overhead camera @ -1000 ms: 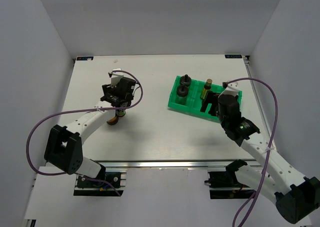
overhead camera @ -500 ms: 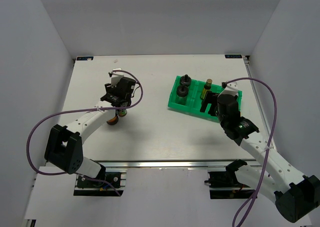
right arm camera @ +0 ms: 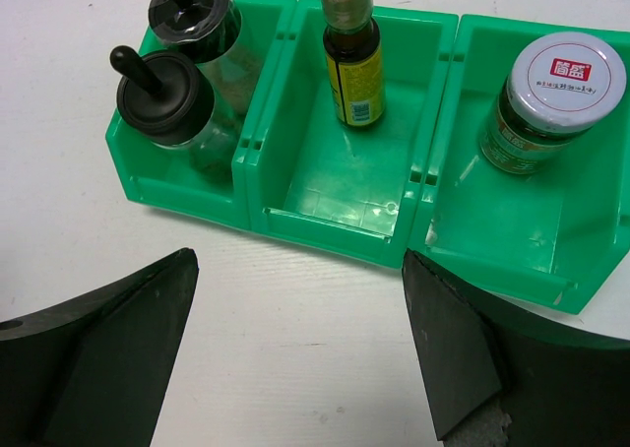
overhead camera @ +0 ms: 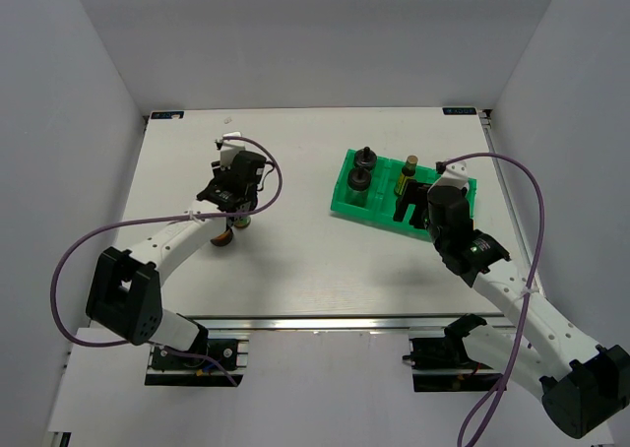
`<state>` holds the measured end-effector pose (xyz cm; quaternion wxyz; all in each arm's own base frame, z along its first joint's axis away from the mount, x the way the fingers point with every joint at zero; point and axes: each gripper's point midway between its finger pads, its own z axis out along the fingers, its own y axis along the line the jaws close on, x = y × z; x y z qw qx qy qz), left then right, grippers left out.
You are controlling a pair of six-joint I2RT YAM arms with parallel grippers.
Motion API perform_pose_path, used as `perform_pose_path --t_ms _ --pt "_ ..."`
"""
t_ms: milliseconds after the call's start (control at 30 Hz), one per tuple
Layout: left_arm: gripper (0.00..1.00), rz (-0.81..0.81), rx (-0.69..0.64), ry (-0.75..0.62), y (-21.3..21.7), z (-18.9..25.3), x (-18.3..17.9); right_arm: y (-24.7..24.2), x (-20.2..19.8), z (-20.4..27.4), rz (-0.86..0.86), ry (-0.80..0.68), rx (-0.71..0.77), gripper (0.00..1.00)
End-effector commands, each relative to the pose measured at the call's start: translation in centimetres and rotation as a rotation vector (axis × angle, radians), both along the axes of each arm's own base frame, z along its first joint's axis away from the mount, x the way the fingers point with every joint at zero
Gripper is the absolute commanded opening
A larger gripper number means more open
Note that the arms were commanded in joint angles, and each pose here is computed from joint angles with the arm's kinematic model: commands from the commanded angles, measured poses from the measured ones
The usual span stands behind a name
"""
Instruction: Organize the condiment bottles
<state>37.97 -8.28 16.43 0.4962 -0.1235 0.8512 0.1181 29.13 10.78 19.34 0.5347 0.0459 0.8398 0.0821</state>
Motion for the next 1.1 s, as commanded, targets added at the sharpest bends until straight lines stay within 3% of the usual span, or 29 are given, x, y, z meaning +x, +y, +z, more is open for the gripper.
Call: perform_pose_path --t_ms 0,167,233,633,867,1067 --pt "0.17 -0.039 -0.031 -0.05 -0.3 2.1 -0.3 0.3 0.4 2.1 0.001 -0.051 0.038 0.89" --pt "0.09 -0.085 -0.069 -0.078 -1.0 3.5 -0.5 0.4 0.5 2.1 0.005 -0.05 0.04 0.89" --pt "0.0 -0.123 -0.099 -0.09 -1.6 4.1 -0.6 0.4 0.5 2.1 0.004 -0.051 0.039 0.89" --pt "0.0 -0.553 -0.346 -0.246 -9.8 10.6 -2.3 -1.1 -0.1 3.5 -0.066 -0.097 0.056 0.89" --pt "0.0 -0.724 -0.32 -0.331 -16.6 15.2 -2.3 -7.1 -1.7 4.9 -0.401 -0.132 0.057 0.89" --pt "0.0 -0.882 -0.287 -0.356 -23.6 18.0 -3.4 -10.1 -3.7 3.6 -0.55 -0.077 0.005 0.89"
